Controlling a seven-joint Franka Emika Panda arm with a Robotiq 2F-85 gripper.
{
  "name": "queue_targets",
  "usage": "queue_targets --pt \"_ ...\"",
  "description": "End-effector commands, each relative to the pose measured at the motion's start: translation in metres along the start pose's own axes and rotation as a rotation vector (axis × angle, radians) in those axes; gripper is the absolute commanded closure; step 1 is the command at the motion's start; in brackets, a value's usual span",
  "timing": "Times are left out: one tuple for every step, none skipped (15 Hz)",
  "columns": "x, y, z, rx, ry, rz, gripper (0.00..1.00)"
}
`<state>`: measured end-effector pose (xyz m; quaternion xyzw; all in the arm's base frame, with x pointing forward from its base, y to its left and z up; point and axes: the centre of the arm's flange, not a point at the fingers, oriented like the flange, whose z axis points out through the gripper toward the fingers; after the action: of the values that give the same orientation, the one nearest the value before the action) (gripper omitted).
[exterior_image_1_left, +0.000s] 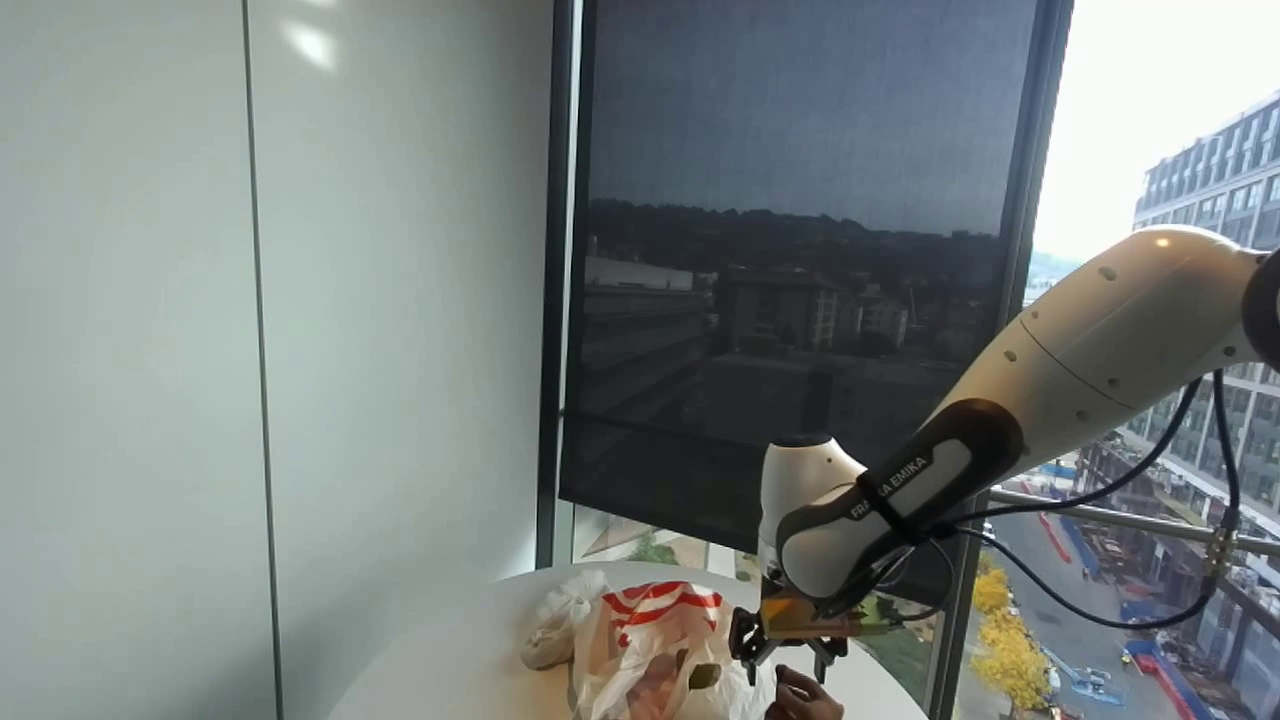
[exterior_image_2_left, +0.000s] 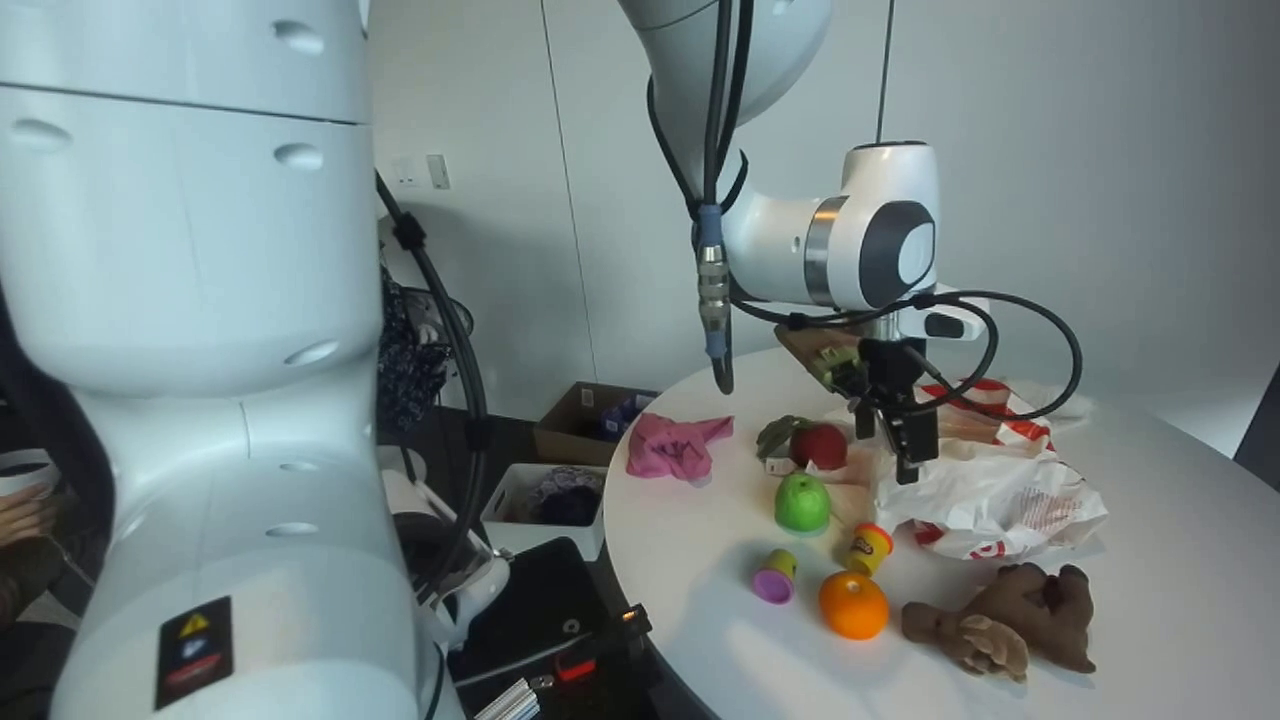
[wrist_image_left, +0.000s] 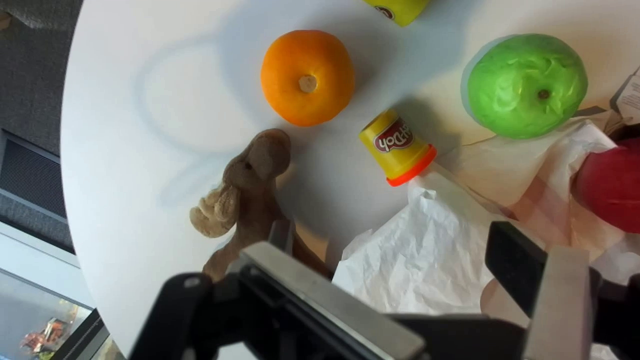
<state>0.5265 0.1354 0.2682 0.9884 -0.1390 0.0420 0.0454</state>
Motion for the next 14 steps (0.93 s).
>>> queue_targets --pt "0.008 -0.028 0.020 -0.022 0.071 0.048 0.00" --pt "0.011 -0.034 0.023 -0.031 0.081 0.062 0.00" --pt "0.015 -0.039 0.026 -0.046 0.098 0.088 0.00" --pt "0.018 -0.044 0.028 -0.053 0.112 0.117 0.00" --pt "0.023 -0.049 0.027 -0.063 0.127 0.160 0.00" --pt "0.027 -0.053 0.027 -0.072 0.139 0.186 0.00" --pt "0.031 -0.059 0.028 -0.064 0.146 0.212 0.00" --pt "0.034 -0.065 0.026 -0.054 0.143 0.241 0.00" --pt "0.036 -0.071 0.026 -0.052 0.146 0.259 0.00" --pt "0.038 -0.079 0.026 -0.046 0.149 0.269 0.00" --pt "0.040 -0.086 0.026 -0.049 0.156 0.276 0.00" --pt "0.044 -0.091 0.029 -0.055 0.163 0.285 0.00" --pt "0.047 -0.095 0.034 -0.062 0.165 0.292 0.00" --pt "0.050 -0.098 0.038 -0.072 0.168 0.297 0.00"
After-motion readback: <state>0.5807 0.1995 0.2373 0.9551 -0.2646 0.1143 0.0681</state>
